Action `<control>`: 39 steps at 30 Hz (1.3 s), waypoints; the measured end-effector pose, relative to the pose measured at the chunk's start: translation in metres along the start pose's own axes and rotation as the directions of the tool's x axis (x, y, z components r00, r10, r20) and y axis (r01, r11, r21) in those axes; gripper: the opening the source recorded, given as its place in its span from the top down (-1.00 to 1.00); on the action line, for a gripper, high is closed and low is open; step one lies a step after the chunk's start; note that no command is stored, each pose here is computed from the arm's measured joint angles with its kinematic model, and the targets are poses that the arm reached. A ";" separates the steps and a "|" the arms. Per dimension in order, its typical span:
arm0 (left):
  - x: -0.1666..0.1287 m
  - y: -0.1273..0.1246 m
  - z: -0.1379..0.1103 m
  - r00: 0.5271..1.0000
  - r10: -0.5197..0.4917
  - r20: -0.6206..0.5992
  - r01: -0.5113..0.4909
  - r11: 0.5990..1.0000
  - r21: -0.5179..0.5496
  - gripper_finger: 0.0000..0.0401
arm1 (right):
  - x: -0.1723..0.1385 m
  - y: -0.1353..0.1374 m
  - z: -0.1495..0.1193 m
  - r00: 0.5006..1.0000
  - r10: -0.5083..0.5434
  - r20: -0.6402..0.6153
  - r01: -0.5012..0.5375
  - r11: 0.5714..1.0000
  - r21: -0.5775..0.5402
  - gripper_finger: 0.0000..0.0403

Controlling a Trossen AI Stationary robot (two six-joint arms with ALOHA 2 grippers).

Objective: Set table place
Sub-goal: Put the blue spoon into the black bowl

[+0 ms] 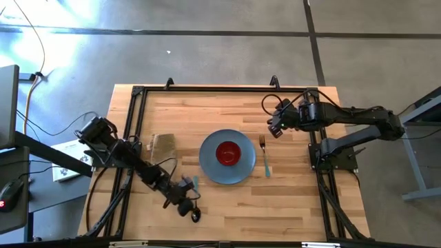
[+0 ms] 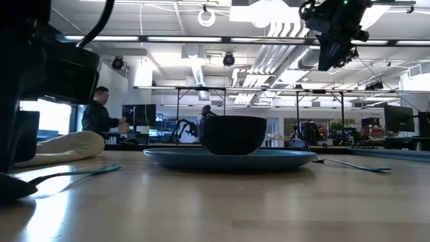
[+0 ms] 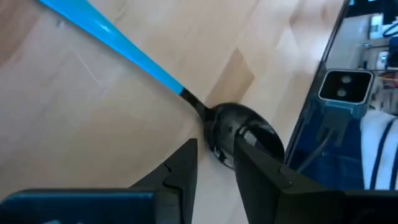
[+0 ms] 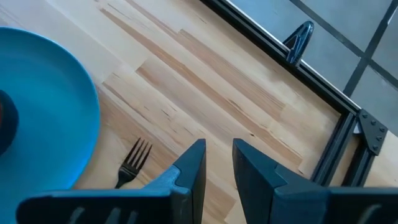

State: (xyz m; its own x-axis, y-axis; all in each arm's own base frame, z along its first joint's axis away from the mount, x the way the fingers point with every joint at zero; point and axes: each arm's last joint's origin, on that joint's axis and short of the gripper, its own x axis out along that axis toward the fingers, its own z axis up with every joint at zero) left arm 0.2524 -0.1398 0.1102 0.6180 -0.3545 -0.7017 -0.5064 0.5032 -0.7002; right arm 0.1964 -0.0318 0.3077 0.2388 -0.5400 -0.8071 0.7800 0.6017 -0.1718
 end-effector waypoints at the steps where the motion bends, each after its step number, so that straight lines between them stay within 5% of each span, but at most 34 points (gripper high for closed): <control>1: 0.000 -0.001 0.000 1.000 0.009 -0.001 -0.009 1.000 0.000 0.54 | 0.000 0.000 0.000 1.000 0.004 0.003 -0.004 1.000 -0.001 0.66; 8: 0.000 -0.003 0.005 0.991 0.031 0.132 -0.029 0.999 -0.012 0.54 | 0.000 0.003 0.004 0.999 0.028 0.031 -0.028 1.000 -0.005 0.66; 22: 0.001 0.006 0.023 0.979 0.098 0.179 -0.081 0.991 -0.103 0.54 | 0.000 0.003 0.004 0.999 0.032 0.037 -0.032 0.999 -0.004 0.66; 34: 0.018 0.002 0.045 0.988 0.098 0.119 -0.093 0.994 -0.050 0.55 | 0.000 0.003 0.003 0.999 0.027 0.031 -0.027 1.000 -0.008 0.66; 39: 0.025 0.002 0.045 0.990 0.113 0.086 -0.110 0.993 -0.042 0.75 | 0.000 0.003 0.003 0.999 0.027 0.031 -0.026 1.000 -0.008 0.66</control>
State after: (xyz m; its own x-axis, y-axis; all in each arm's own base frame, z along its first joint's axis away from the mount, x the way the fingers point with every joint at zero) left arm 0.2936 -0.1119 0.0972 0.6065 -0.2259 -0.7624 -0.5958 0.5059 -0.6238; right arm 0.2006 -0.0321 0.3092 0.2773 -0.5417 -0.7935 0.7689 0.6204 -0.1548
